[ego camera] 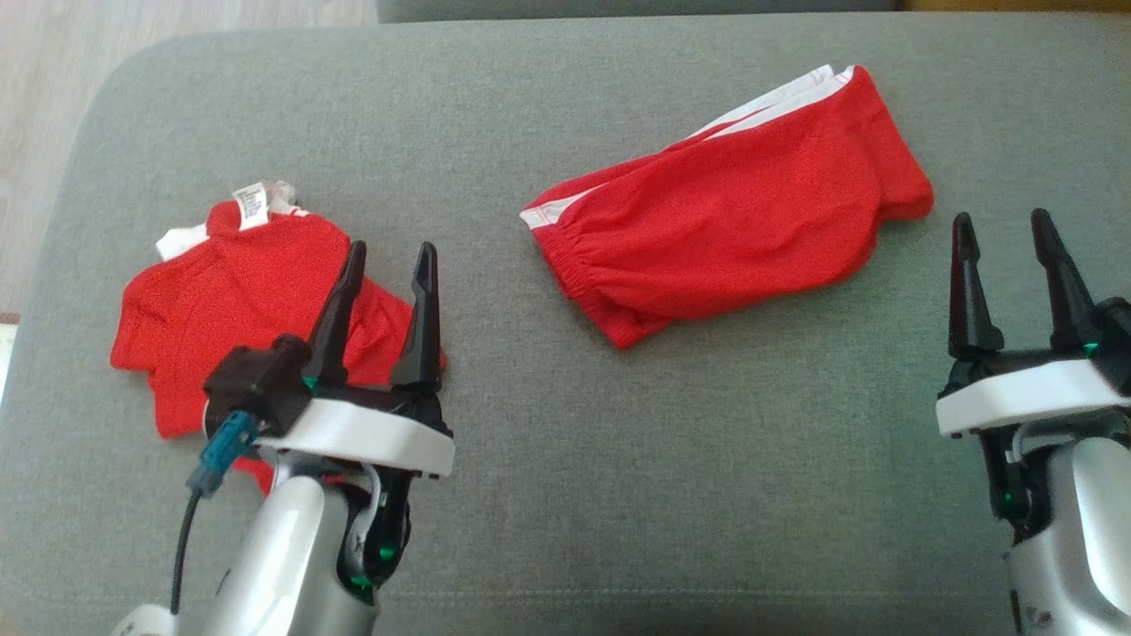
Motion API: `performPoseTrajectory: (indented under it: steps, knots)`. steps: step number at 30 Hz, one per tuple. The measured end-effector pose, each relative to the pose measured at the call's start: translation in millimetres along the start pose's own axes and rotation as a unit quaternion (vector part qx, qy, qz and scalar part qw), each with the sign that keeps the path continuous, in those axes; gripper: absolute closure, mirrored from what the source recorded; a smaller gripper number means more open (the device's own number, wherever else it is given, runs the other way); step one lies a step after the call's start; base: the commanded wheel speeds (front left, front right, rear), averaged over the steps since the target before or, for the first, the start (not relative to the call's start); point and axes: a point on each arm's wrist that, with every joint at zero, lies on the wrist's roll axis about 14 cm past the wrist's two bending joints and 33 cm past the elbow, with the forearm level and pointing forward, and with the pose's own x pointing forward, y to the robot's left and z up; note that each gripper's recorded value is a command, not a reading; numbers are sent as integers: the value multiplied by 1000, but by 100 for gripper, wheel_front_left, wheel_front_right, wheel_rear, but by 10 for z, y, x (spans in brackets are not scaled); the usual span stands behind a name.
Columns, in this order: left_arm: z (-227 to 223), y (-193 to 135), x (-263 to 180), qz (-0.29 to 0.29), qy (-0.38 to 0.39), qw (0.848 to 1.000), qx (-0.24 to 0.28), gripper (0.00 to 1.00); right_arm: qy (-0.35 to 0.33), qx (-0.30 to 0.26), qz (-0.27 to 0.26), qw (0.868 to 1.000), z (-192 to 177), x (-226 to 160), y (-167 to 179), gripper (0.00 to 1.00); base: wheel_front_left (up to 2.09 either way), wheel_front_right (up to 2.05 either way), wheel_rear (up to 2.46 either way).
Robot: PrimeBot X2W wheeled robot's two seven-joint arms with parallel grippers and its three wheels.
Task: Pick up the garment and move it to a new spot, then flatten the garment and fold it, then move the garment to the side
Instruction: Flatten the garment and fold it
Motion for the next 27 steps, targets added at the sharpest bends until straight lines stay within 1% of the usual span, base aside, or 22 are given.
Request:
performPoseTrajectory:
  steps: [3,5,7,10,14,17,20,21,24,25,27]
  knots:
    - [-6,32,4,4,0,1000,0,0,14,10,-5,1000,-60,27,12,0,0,0,0]
    - [-33,65,4,7,4,1000,0,0,29,27,-12,999,-137,49,14,0,0,0,0]
    - [-54,95,13,9,6,1000,0,0,48,61,-25,997,-238,69,-1,0,0,0,0]
    - [-88,144,38,14,10,1000,1,0,80,124,-51,988,-416,113,-70,0,0,0,0]
    - [-170,208,38,19,21,1000,2,0,112,204,-74,970,-594,275,-145,0,0,0,0]
    - [-186,295,47,29,24,999,5,0,138,271,-76,950,-757,430,-84,0,0,0,0]
    - [-175,383,54,40,23,999,6,0,167,319,-79,930,-952,547,2,0,0,0,0]
    - [-174,410,49,44,23,999,8,0,178,333,-82,922,-1023,577,27,0,0,0,0]
    - [-187,486,9,56,27,998,9,0,204,355,-94,908,-1207,657,70,0,0,0,0]
    - [-190,508,-5,59,28,998,10,0,209,361,-97,904,-1244,696,82,0,0,0,0]
    - [-195,544,-31,65,30,997,11,0,216,364,-101,900,-1278,790,91,0,0,0,0]
